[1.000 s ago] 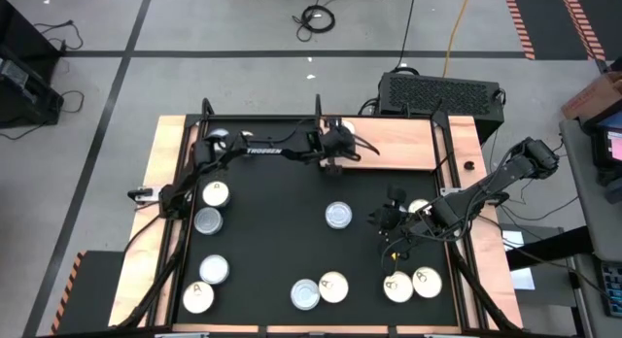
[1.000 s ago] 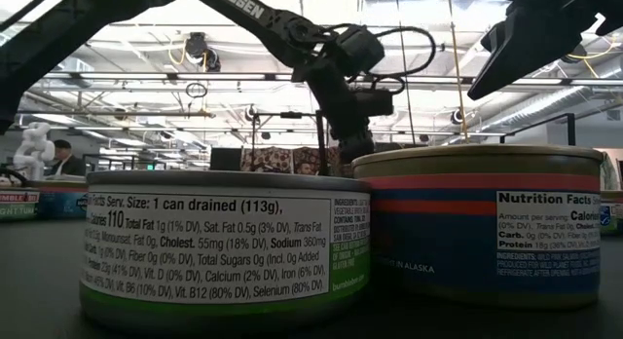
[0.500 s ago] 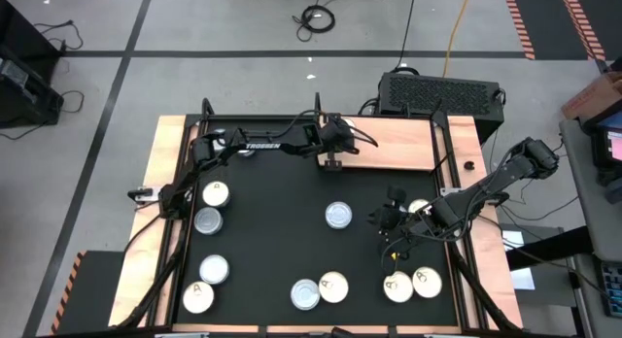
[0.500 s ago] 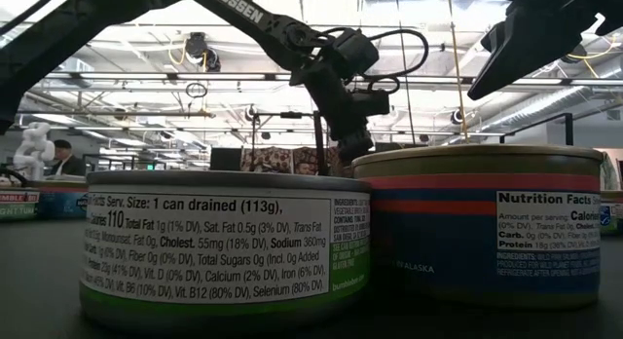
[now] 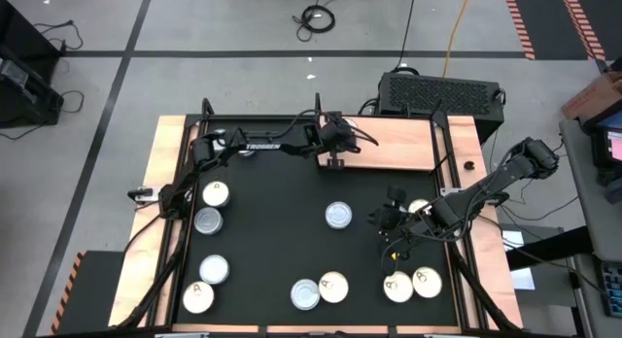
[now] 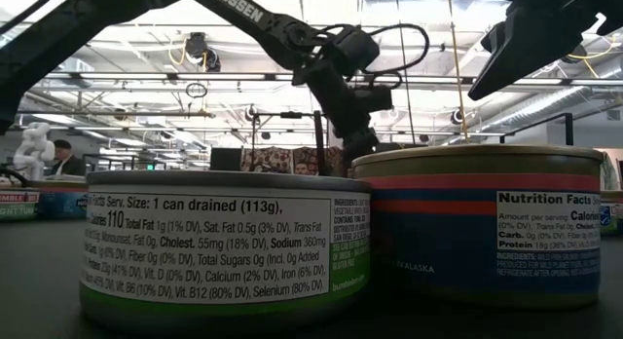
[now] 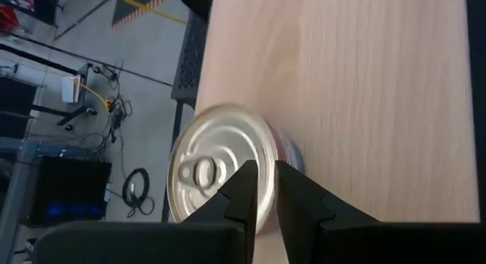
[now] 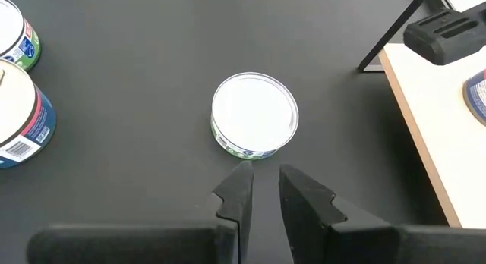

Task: Stack canned seafood by type on shelf
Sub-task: Put the blue-pink tuna can on the shelf, then stack the blue-pink tuna can on top of the other blue-pink tuna can on the shelf

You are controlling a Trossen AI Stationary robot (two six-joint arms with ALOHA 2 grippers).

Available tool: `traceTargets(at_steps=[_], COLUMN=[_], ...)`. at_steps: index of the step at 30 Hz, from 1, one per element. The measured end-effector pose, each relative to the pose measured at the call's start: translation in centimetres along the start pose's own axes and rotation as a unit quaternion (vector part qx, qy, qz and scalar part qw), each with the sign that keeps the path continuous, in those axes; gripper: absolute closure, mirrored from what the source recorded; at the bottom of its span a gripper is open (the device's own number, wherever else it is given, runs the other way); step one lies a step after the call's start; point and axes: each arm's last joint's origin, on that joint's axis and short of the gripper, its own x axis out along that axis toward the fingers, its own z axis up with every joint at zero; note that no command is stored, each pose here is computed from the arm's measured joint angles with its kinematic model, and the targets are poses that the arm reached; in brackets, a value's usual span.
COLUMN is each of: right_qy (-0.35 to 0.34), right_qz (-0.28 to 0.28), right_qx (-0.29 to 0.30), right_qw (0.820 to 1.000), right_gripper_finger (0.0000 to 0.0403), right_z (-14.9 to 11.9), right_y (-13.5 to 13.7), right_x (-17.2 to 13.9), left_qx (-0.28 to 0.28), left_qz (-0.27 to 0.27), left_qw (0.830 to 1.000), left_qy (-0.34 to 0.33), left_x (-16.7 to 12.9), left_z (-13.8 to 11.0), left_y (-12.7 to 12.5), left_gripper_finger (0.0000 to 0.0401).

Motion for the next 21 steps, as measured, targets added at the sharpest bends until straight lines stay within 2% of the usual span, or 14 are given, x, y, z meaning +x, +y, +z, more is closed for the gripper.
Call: traceTargets(at_steps=[7, 9, 15, 21], right_qy=[0.001, 0.002, 0.003, -0.005], right_qz=[0.0, -0.001, 0.0, 0.012], right_qx=[-0.001, -0.002, 0.0, 0.0], right_qw=[1.0, 1.0, 1.0, 1.0], right_gripper_finger=[0.0342, 0.0342, 0.0342, 0.0342], right_z=[0.0, -0.1, 0.0, -0.1], right_y=[0.0, 0.0, 0.0, 0.4], right_x=[0.0, 0.0, 0.0, -0.3], left_qx=[0.013, 0.028, 0.05, 0.046], left_qz=[-0.015, -0.022, -0.028, -0.095], left_qw=[0.999, 0.999, 0.994, 0.994], left_qy=[-0.032, -0.039, -0.096, -0.035], left_x=[-0.9, -2.4, -10.5, -18.4], left_z=[1.6, 2.4, 6.0, 5.1], left_y=[-1.8, -2.2, -2.2, -2.4], left_gripper_finger=[0.0351, 0.0351, 0.0351, 0.0351])
